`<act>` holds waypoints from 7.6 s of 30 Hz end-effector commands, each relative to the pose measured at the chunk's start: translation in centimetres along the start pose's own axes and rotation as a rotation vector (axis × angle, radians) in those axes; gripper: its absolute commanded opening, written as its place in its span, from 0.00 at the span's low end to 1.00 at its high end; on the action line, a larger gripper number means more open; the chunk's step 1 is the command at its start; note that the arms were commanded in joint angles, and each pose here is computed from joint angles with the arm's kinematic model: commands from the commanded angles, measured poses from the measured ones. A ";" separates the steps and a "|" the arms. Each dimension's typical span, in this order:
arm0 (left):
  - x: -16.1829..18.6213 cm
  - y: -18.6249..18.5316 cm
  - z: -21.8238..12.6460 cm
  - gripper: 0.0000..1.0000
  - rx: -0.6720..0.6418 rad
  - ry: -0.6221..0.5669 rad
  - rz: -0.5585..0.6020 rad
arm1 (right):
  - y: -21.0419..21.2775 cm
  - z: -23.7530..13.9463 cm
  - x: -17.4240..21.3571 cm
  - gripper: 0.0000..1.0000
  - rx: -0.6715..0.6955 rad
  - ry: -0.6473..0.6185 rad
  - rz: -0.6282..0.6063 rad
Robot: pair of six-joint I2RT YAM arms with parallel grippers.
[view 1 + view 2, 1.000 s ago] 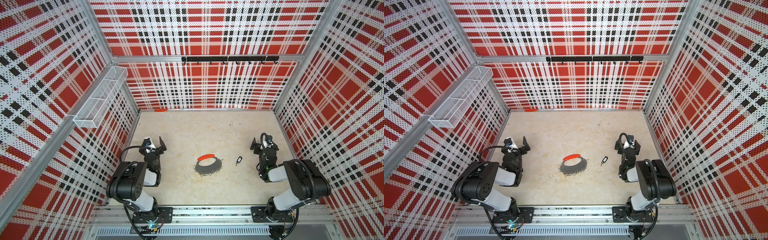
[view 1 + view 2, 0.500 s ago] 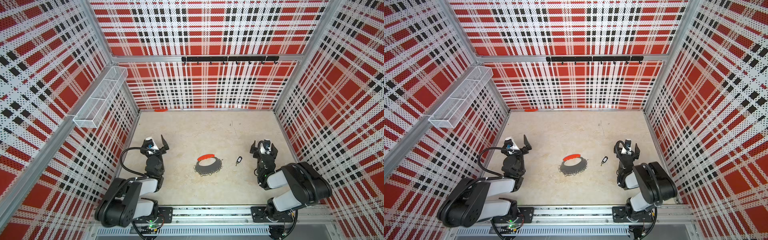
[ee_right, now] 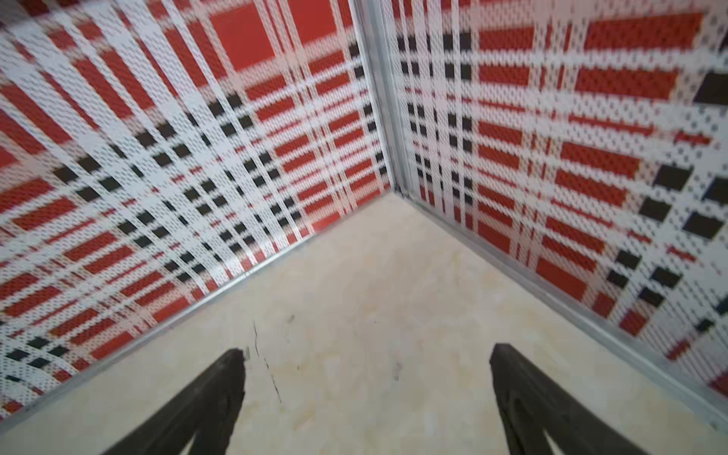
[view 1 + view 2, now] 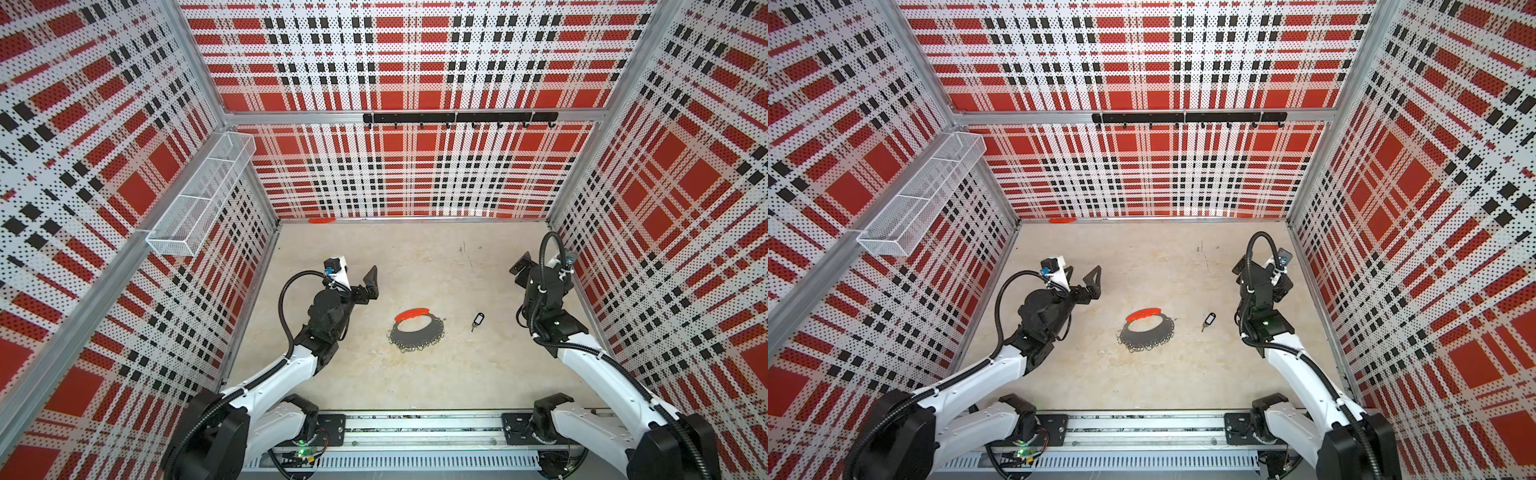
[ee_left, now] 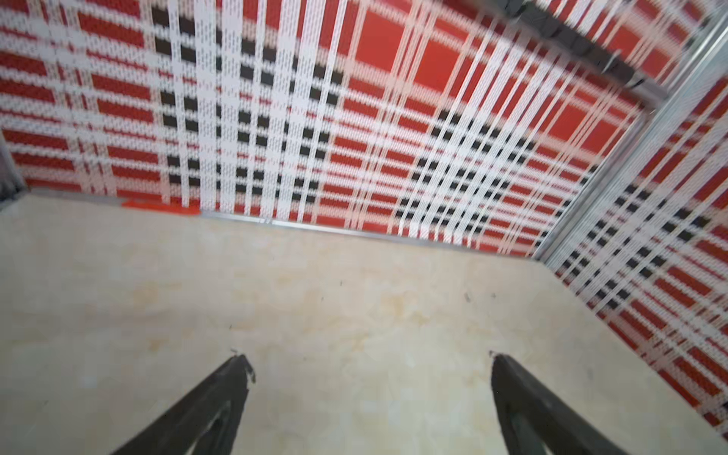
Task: Put the keys on the keyring
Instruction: 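Move the right gripper over the silver keyring disc while the left arm rises, then close the right gripper on the edge of the silver keyring disc, then lift the disc with the right gripper while the left gripper reaches toward it, then grasp the hanging disc with the left gripper beside the right gripper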
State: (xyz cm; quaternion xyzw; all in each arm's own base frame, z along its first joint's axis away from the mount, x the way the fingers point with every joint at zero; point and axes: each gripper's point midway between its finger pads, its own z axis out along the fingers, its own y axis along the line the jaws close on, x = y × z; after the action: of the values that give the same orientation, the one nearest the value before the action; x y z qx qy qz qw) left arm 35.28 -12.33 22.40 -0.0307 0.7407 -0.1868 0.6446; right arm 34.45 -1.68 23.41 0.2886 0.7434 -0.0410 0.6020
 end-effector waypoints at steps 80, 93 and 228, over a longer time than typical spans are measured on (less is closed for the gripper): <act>3.9 10.3 -5.9 1.00 -0.345 -0.161 -0.473 | 12.0 -8.2 28.0 0.26 -0.187 0.994 0.410; 3.9 10.2 -6.0 1.00 -0.340 -0.163 -0.477 | 12.0 -8.1 28.4 0.21 -0.183 0.998 0.399; -13.0 -17.9 4.5 0.34 1.062 0.009 -0.551 | 35.2 -14.9 -4.1 0.00 -1.905 0.331 0.071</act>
State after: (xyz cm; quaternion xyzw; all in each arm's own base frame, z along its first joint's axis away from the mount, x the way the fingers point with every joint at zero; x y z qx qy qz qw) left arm 38.70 -25.99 38.92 0.0871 0.5282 -0.6872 0.4911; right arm 39.15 32.01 39.15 -0.2822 0.5575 0.6383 0.4495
